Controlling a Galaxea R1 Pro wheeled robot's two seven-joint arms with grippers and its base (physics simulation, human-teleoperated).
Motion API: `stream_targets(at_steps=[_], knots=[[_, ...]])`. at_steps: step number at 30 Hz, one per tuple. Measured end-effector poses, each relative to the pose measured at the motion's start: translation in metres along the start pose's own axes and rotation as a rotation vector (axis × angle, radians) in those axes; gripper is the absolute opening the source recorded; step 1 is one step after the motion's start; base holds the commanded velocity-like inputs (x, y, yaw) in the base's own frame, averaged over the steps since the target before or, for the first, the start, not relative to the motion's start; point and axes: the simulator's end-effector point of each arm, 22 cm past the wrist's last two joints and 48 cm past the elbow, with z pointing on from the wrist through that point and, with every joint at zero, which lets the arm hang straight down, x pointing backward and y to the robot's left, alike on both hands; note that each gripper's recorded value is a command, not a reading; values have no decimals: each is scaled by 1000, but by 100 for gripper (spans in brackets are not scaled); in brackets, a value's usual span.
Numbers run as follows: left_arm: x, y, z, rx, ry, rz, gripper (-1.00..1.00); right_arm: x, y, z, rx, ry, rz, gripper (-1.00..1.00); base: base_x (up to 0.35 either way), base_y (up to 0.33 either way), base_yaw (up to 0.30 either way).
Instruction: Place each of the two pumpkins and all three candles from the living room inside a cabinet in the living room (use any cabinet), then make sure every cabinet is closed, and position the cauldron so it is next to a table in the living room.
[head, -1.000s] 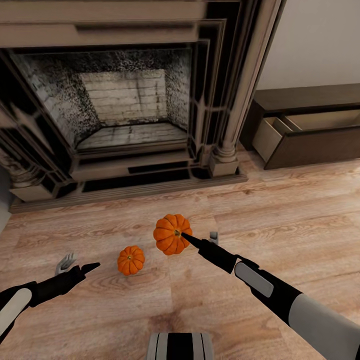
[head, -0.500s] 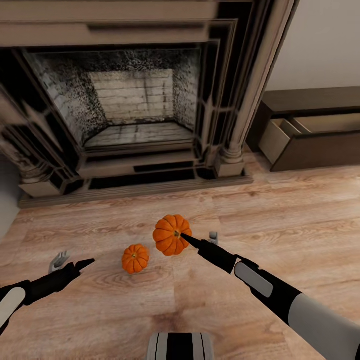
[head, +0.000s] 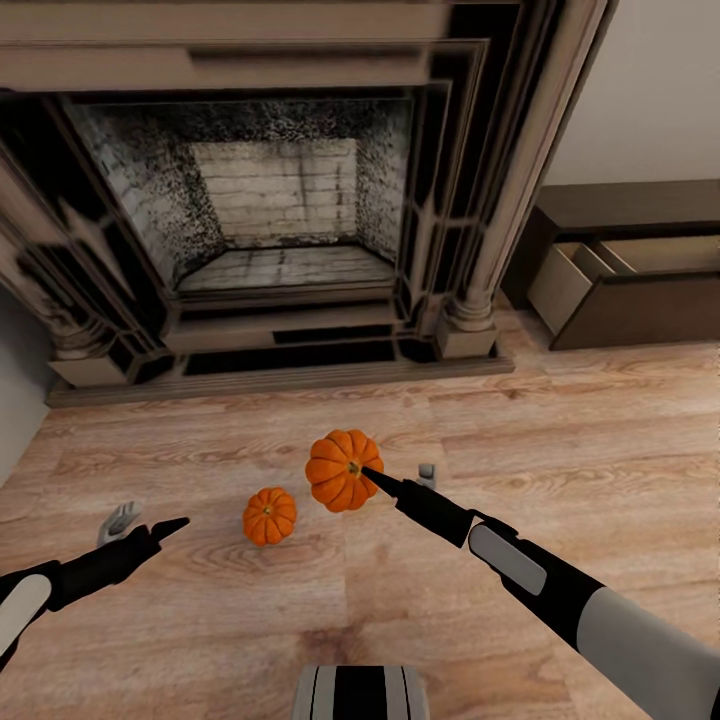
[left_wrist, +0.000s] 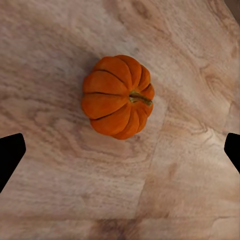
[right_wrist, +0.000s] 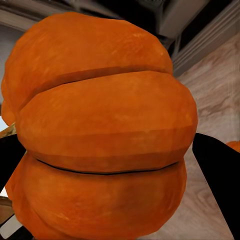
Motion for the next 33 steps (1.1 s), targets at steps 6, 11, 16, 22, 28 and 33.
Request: stream_targets(at_steps=[6,11,16,22,28,33], knots=[[1,0,0,0,1,-1,100,0,0,0,0,0,0,-100,142,-8,0],[1,-1,1,1,0,-1,100,1,0,1,0,3,0,-100,125,21,0],[0,0,0,0,-1,-1,100,2,0,0,0,4,0,-100,137,23,0],[1,0,1,-1,0,-1,100,3,0,0,2,7,0,-100,150,21,0],[0,0,0,-1,-1,-1,100,9,-3,0,10,40,-45,-100,144,32,0],[2,0,1,-1,1,-2,100,11,-3,-1,13,51,-59,-100,77,4,0]])
